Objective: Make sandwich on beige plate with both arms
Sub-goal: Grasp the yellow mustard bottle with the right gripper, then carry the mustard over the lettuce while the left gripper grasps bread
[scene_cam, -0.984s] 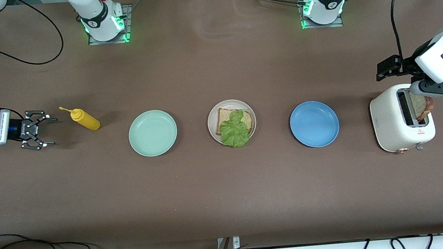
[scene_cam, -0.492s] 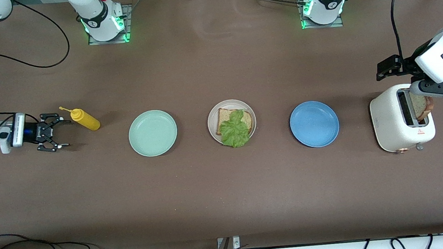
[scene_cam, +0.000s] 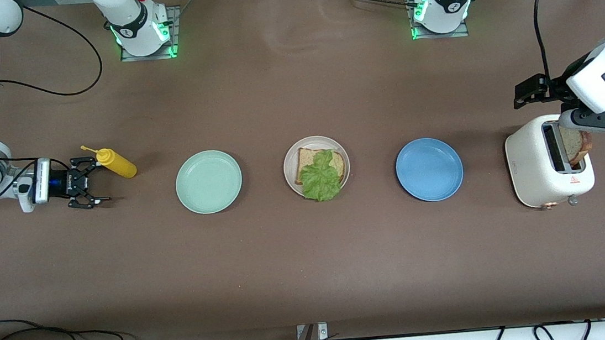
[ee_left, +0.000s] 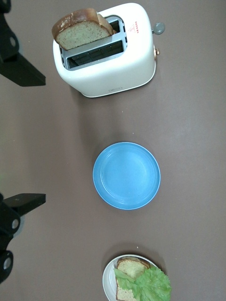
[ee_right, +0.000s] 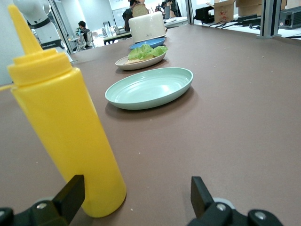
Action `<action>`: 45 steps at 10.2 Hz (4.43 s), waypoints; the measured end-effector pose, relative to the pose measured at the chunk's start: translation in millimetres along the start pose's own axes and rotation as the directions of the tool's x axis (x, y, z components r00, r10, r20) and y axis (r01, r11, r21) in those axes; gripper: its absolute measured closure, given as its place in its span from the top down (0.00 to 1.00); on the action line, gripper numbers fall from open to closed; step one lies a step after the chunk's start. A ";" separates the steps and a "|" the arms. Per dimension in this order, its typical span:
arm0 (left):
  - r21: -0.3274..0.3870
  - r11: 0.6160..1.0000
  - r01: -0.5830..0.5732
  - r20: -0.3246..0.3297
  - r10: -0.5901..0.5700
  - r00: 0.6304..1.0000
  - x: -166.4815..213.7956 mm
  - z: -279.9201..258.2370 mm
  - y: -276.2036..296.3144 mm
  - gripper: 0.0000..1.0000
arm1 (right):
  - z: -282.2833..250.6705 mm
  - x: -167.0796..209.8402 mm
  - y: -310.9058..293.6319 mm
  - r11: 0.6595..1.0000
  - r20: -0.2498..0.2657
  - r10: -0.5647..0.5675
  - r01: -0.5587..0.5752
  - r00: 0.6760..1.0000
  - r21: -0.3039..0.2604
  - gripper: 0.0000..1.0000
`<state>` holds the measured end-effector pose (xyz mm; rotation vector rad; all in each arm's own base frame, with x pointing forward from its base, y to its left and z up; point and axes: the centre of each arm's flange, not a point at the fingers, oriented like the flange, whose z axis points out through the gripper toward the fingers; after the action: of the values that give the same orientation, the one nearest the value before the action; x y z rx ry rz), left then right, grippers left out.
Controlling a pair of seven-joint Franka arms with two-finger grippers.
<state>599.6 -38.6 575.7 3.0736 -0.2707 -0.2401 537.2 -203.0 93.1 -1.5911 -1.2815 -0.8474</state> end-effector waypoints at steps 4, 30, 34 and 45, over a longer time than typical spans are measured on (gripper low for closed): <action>0.000 1.000 0.001 0.003 -0.001 1.000 -0.5 0.3 -0.8 1.00 | 10.2 -14.1 -15.7 0.999 -0.041 0.039 -0.038 0.998 0.021 1.00; 0.055 0.996 0.068 0.084 -0.073 0.994 -6.3 183.4 -216.9 1.00 | 67.5 90.6 27.8 0.982 0.122 -0.175 0.182 0.977 -0.048 0.37; 0.036 0.997 0.075 0.120 -0.079 0.990 -4.8 208.2 -224.1 0.56 | 108.9 159.9 53.1 0.974 0.295 -0.163 0.200 0.942 -0.102 0.37; 0.149 0.989 -0.020 0.178 -0.007 0.984 9.2 84.6 -167.4 0.09 | 384.5 341.3 32.4 0.934 0.778 0.080 0.225 0.623 -0.277 0.29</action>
<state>623.7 121.6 480.7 3.2022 -0.3198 -0.5202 637.6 275.7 255.0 -2.3648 -1.8853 -0.4117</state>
